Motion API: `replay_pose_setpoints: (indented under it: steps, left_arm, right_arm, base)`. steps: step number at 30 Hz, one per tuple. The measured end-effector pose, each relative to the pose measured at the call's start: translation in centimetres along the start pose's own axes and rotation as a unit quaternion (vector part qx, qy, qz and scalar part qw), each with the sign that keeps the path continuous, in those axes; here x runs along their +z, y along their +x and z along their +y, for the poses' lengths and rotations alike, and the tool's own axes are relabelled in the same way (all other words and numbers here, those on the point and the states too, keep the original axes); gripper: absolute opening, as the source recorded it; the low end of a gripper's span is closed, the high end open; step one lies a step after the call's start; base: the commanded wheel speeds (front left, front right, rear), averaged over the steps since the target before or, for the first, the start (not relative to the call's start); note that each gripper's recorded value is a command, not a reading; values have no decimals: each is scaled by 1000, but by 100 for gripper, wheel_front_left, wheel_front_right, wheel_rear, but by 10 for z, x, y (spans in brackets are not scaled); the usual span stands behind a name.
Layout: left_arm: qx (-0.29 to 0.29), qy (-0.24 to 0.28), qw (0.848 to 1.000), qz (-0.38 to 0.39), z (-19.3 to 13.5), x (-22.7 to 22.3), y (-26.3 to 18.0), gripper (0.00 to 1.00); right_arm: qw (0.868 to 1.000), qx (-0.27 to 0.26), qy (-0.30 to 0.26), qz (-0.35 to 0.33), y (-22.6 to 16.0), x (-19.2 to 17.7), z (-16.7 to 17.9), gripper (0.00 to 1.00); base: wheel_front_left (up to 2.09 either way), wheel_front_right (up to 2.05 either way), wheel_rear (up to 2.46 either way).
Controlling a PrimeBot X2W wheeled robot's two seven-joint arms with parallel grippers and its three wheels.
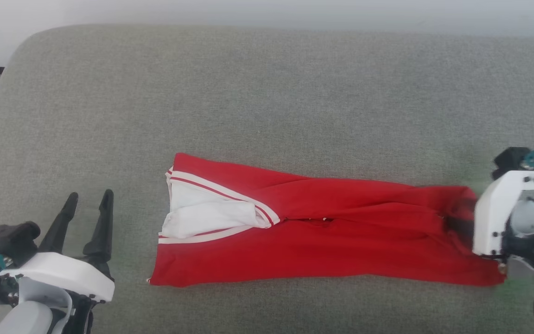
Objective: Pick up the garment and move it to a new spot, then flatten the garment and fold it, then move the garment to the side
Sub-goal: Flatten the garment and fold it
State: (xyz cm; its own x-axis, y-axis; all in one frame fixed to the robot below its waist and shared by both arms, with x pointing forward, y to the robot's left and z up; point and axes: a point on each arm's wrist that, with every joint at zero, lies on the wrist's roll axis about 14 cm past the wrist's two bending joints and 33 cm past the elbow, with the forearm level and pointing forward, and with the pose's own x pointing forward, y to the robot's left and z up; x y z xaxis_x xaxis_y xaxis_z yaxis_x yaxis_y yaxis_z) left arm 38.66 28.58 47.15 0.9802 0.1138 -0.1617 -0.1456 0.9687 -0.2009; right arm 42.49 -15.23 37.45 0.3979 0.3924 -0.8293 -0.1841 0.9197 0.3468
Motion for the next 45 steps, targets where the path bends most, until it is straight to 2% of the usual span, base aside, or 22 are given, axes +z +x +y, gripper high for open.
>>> replay_pose_setpoints:
  steps: [4,10,16,21,28,31,34,39,45]
  left_arm:
    - [5,-10,1000,-12,4,0,-3,100]
    - [3,-17,999,-27,3,2,-3,100]
    - [-2,-20,999,-36,0,1,-2,100]
    - [-8,-22,999,-40,-6,0,2,100]
    - [-17,-23,999,-38,-14,-6,8,100]
    - [-21,-26,999,-40,-17,-6,10,100]
    - [-24,-27,998,-43,-19,-5,10,100]
    - [-27,-27,998,-52,-20,0,9,100]
    - [-29,-26,998,-55,-22,2,4,100]
  right_arm:
    - [1000,16,4,-9,0,3,7,0]
    - [999,3,11,-37,-12,12,-8,0]
    - [996,-56,29,-64,-38,22,-57,0]
    - [988,-121,47,-85,-66,32,-107,0]
    - [980,-156,73,-96,-80,38,-135,0]
    - [982,-153,60,-90,-80,37,-130,0]
    - [986,-126,43,-97,-80,43,-111,0]
    - [994,-50,5,-101,-75,44,-55,0]
    - [992,23,-62,-106,-70,45,14,0]
  base:
    - [0,0,0]
    - [0,0,0]
    - [0,0,0]
    - [0,0,0]
    - [0,0,0]
    - [0,0,0]
    - [0,0,0]
    - [0,0,0]
    - [0,0,0]
